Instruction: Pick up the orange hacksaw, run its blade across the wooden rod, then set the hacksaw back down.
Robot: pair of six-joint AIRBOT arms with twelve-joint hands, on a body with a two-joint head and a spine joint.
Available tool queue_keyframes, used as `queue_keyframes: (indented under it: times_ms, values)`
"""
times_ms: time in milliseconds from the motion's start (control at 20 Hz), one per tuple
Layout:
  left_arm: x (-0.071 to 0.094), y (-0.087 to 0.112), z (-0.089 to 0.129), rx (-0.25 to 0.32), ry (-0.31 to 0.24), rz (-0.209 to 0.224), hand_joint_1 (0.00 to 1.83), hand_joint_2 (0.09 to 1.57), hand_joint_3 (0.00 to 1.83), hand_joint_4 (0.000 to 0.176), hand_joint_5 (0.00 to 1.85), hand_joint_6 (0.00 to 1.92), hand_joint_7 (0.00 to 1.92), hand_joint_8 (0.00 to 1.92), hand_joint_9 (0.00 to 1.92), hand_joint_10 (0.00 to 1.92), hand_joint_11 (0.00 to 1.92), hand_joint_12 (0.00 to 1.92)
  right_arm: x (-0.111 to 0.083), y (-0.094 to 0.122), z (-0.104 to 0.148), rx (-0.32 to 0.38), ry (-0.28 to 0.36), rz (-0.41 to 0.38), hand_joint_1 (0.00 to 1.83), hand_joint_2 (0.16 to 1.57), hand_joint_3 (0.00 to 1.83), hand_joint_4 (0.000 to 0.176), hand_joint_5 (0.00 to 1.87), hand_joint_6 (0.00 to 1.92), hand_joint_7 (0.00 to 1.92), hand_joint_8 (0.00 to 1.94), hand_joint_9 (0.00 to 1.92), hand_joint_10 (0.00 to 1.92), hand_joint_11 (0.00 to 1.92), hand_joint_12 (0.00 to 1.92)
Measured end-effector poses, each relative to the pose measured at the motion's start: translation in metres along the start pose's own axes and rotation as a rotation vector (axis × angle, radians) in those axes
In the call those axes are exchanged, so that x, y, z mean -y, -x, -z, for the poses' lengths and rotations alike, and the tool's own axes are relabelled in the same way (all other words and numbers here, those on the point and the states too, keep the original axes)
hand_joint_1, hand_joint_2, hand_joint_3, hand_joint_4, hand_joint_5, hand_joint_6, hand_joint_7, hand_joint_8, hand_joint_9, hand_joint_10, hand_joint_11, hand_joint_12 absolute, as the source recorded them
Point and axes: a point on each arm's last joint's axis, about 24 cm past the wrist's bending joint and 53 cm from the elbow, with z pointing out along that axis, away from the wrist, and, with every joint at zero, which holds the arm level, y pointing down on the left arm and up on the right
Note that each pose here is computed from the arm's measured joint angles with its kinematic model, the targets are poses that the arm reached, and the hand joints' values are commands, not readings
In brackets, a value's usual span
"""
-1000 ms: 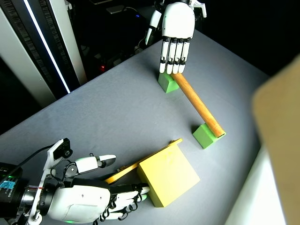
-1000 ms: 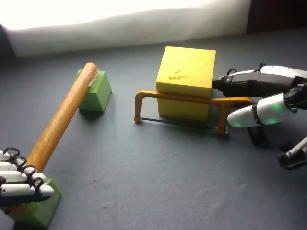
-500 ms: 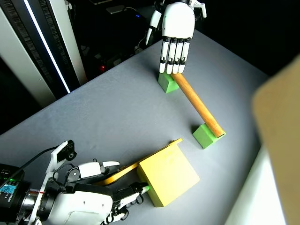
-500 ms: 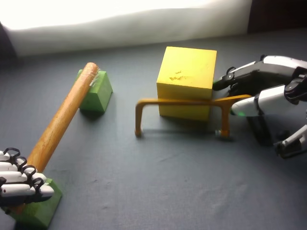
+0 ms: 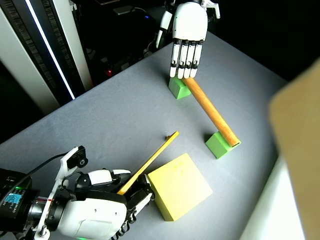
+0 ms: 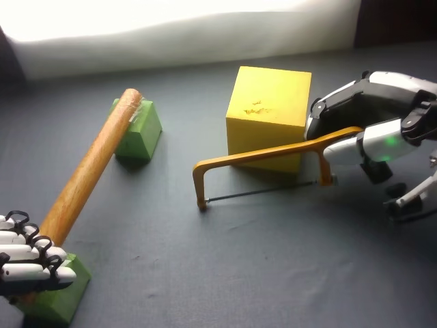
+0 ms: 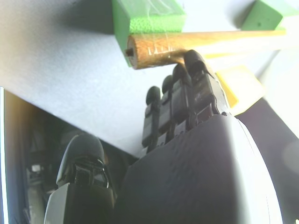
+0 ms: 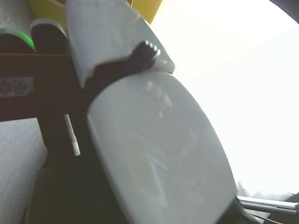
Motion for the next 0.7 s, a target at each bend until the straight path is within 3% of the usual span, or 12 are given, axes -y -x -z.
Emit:
queue_keyframes:
  times_ms: [200, 350, 400, 700]
  values:
    - [0.0, 0.0, 0.0, 0.0, 0.0, 0.0, 0.1, 1.33, 0.0, 0.0, 0.12, 0.0, 0.11, 0.0, 0.09, 0.0, 0.0, 0.35, -0.025, -0.016, 0.011, -0.006, 0.105, -0.056, 1.37, 1.14, 0.0, 0.0, 0.84, 0.99, 0.9, 1.12, 0.92, 1.34, 0.8, 1.41]
    - [0.001, 0.0, 0.0, 0.0, -0.003, -0.001, 0.14, 1.32, 0.0, 0.0, 0.12, 0.0, 0.1, 0.0, 0.09, 0.0, 0.0, 0.35, -0.035, -0.031, 0.02, -0.025, 0.143, -0.07, 1.37, 1.13, 0.0, 0.0, 0.85, 0.96, 0.95, 1.04, 0.98, 1.3, 0.8, 1.44]
    - [0.001, 0.0, 0.0, 0.0, -0.002, 0.001, 0.13, 1.31, 0.0, 0.0, 0.12, 0.0, 0.1, 0.0, 0.09, 0.0, 0.0, 0.38, -0.037, -0.033, 0.021, -0.028, 0.148, -0.069, 1.37, 1.15, 0.0, 0.0, 0.82, 1.02, 0.91, 1.1, 0.93, 1.33, 0.79, 1.44]
    - [0.003, 0.0, -0.001, 0.002, -0.007, 0.002, 0.16, 1.31, 0.0, 0.0, 0.13, 0.0, 0.11, 0.0, 0.1, 0.0, 0.0, 0.39, -0.064, -0.022, 0.038, 0.057, 0.257, -0.162, 1.36, 1.16, 0.0, 0.0, 0.78, 1.07, 0.88, 1.12, 0.91, 1.35, 0.78, 1.42]
